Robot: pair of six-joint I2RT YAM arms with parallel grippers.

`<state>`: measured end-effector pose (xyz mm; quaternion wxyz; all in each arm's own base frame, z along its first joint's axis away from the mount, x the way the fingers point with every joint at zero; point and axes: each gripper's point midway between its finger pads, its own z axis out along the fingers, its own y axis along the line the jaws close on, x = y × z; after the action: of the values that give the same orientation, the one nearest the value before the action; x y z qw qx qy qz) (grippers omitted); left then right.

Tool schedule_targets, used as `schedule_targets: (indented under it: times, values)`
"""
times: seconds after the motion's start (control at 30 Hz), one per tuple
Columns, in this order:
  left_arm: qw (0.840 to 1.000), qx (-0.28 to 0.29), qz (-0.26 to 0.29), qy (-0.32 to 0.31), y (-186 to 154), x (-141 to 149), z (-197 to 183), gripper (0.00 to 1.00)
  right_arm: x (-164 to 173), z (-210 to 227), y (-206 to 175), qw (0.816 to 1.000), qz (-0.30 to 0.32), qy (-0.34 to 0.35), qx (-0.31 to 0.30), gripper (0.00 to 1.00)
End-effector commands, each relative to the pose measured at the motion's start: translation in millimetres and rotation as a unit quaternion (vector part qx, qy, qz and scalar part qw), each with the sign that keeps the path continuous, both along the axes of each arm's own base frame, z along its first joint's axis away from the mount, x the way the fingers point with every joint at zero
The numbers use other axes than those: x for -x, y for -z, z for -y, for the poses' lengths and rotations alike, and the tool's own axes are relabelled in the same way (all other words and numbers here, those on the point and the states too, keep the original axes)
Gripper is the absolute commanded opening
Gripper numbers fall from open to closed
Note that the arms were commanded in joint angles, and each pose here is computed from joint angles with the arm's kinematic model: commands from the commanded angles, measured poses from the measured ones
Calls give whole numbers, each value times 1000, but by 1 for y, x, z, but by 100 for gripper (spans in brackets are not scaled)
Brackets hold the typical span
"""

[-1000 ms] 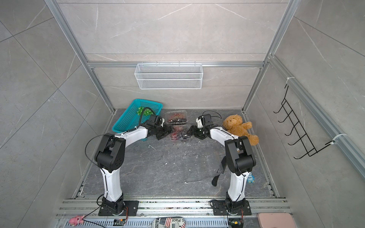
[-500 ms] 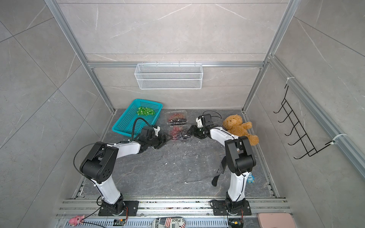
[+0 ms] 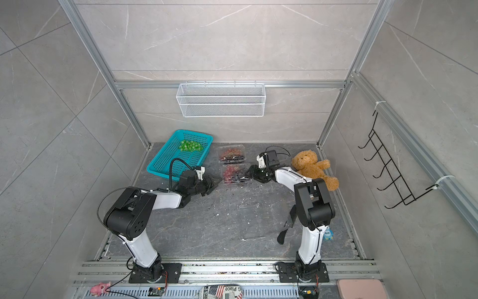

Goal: Pack grapes into containers
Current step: Close the packing box at the center of the board.

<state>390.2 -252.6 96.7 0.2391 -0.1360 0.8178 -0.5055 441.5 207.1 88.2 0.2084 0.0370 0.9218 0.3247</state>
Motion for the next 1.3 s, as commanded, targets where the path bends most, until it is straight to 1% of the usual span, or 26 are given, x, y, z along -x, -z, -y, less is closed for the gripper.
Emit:
schedule_targets:
  times: [0.0, 0.07, 0.17, 0.4, 0.6, 0.73, 0.97, 1.27]
  values:
    - [999, 28, 28, -18, -15, -13, -2, 57, 2, 0, 9, 1000, -9, 0, -4, 57]
    - [999, 32, 27, -19, -14, -16, 0, 56, 3, 0, 10, 1000, -10, 0, -3, 57]
    - [999, 41, 22, -22, -10, -18, 1, 51, 2, 0, 11, 1000, -11, 0, -4, 57]
    - [999, 40, 15, -18, -2, -15, 4, 41, 3, -1, 13, 1000, -13, 0, -4, 56]
    - [999, 41, 6, -14, 7, -13, 9, 37, 2, -1, 16, 1000, -16, 2, -6, 56]
    - [999, 40, 1, -13, 12, -11, 11, 33, 3, -1, 16, 1000, -17, 3, -6, 56]
    - [999, 40, -3, -7, 15, -8, 18, 31, 3, 0, 20, 1000, -21, 6, -6, 56]
    - [999, 40, -4, -3, 17, -1, 22, 27, 7, -1, 25, 999, -32, 12, -14, 53]
